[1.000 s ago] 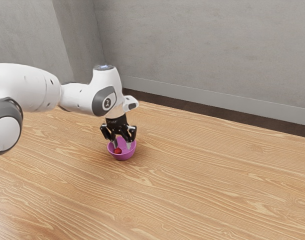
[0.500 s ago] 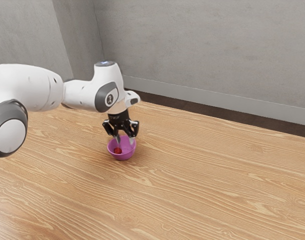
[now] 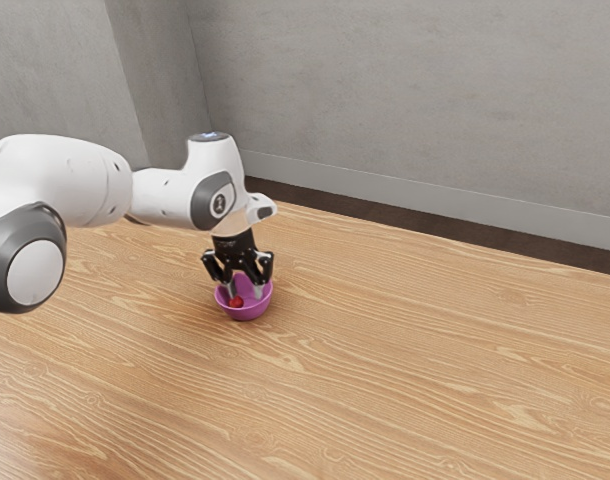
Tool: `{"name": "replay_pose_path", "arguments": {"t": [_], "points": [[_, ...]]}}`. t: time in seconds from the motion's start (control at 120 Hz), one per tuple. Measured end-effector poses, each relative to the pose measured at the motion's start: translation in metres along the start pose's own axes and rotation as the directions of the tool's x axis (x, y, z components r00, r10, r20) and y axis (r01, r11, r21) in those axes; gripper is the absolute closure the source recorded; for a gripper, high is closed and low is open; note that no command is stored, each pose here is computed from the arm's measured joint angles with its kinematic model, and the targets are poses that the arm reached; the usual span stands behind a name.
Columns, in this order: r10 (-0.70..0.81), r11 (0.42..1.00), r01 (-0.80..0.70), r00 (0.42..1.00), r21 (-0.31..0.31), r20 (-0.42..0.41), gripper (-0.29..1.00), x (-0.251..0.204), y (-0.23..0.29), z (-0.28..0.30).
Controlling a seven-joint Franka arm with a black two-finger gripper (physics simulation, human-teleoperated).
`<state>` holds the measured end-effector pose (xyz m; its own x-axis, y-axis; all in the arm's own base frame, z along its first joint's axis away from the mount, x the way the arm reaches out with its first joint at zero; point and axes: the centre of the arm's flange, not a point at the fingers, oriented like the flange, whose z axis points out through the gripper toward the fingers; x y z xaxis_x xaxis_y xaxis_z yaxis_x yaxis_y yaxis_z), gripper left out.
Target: Take strawberry from the bowl
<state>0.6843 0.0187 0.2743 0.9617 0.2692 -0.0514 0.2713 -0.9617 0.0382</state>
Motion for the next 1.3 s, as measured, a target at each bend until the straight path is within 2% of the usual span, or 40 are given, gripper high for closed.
{"name": "replay_pose_path", "arguments": {"t": [0.158, 0.217, 0.525, 0.717, 0.942, 1.017, 1.133, 1.217, 1.3], "points": [[0.000, 1.000, 0.000, 1.000, -0.003, 0.013, 0.35, -0.001, 0.000, 0.009], [-0.001, 1.000, 0.001, 1.000, -0.003, 0.019, 0.27, -0.001, -0.001, 0.014], [-0.001, 1.000, 0.001, 1.000, -0.006, 0.022, 0.51, 0.000, -0.003, 0.016], [-0.001, 1.000, 0.001, 1.000, -0.005, 0.016, 0.58, 0.001, -0.006, 0.010], [0.005, 1.000, -0.005, 0.999, -0.011, -0.036, 0.63, 0.005, -0.003, -0.028], [0.031, 0.999, -0.032, 0.997, -0.019, -0.076, 0.64, 0.002, 0.015, -0.055], [0.111, 0.993, -0.116, 0.984, -0.027, -0.136, 0.65, -0.002, 0.075, -0.084], [0.154, 0.987, -0.157, 0.983, -0.019, -0.098, 0.66, -0.006, 0.109, -0.048], [0.162, 0.987, -0.163, 0.986, -0.013, -0.040, 0.67, -0.011, 0.120, -0.004]]}}
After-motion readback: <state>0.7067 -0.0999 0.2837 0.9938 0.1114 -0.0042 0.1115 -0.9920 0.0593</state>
